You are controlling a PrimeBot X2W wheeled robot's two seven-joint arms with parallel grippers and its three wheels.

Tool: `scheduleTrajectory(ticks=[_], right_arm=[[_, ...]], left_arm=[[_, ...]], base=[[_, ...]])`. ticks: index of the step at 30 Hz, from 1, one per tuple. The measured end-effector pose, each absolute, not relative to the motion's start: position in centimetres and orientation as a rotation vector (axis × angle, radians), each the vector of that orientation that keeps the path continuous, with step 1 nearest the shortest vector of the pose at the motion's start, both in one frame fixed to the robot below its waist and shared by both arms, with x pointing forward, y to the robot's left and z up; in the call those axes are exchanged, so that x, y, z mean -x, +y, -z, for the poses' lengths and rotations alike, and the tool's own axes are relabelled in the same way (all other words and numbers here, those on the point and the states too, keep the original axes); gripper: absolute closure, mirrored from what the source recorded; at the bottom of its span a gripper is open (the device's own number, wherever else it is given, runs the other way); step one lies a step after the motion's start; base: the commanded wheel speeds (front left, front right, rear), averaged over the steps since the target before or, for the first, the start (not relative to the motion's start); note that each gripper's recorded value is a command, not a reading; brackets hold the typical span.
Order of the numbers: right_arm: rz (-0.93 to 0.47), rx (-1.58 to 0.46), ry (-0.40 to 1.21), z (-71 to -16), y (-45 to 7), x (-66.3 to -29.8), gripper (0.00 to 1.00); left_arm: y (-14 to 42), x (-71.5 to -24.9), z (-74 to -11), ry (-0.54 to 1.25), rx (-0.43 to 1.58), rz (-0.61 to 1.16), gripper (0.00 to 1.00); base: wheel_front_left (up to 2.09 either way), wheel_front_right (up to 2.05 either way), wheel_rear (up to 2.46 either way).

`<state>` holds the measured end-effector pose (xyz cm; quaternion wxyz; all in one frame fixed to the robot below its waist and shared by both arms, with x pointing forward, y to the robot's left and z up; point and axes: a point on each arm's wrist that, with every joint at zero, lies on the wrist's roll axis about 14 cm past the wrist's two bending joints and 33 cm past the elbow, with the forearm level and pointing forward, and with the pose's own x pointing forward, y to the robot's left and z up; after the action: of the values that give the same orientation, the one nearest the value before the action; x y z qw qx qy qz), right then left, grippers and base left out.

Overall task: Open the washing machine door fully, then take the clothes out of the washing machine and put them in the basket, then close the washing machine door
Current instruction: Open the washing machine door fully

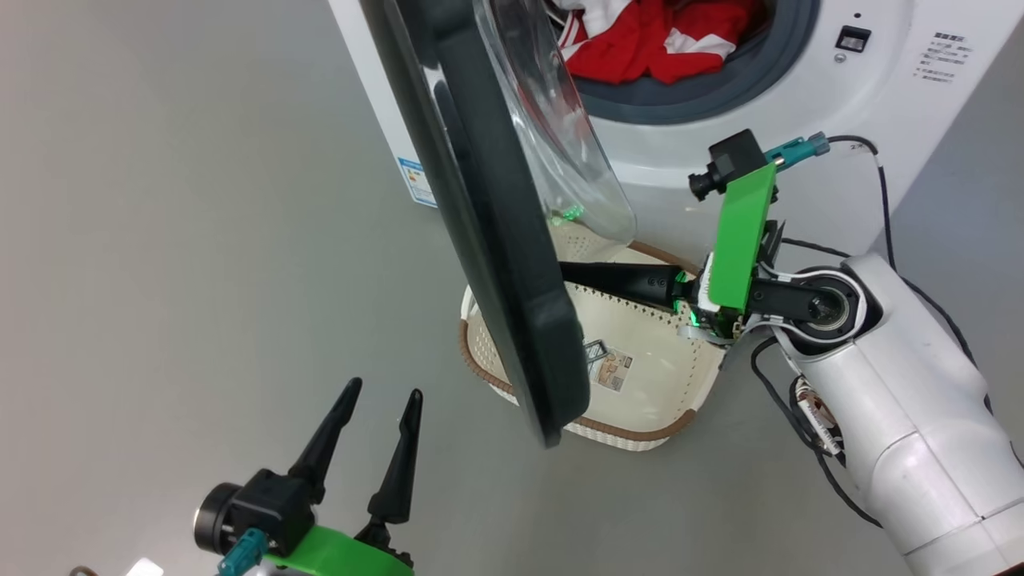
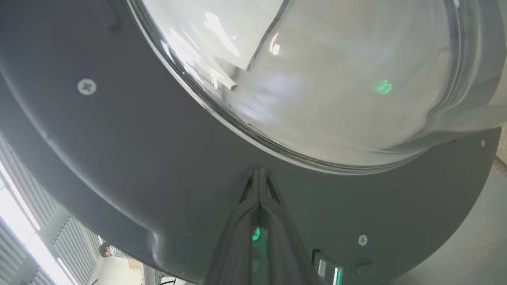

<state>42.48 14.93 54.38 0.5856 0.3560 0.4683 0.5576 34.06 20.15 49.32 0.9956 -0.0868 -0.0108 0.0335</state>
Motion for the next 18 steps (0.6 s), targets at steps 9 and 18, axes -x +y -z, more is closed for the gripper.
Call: scheduleTrajectory(ticks=[9, 18], right_arm=[[-1.369, -0.806, 1.134, -54.4, 17.1, -40.6, 1.00], [-1.434, -0.786, 1.177, -54.4, 19.0, -38.9, 1.00]], left_arm=[[20.9, -33.5, -49.3, -0.021, 0.177, -0.101, 0.00], [22.1, -32.7, -49.5, -0.024, 0.180, -0.157, 0.00]], base=[[0.00, 0.00, 0.00], [0.00, 0.00, 0.00]])
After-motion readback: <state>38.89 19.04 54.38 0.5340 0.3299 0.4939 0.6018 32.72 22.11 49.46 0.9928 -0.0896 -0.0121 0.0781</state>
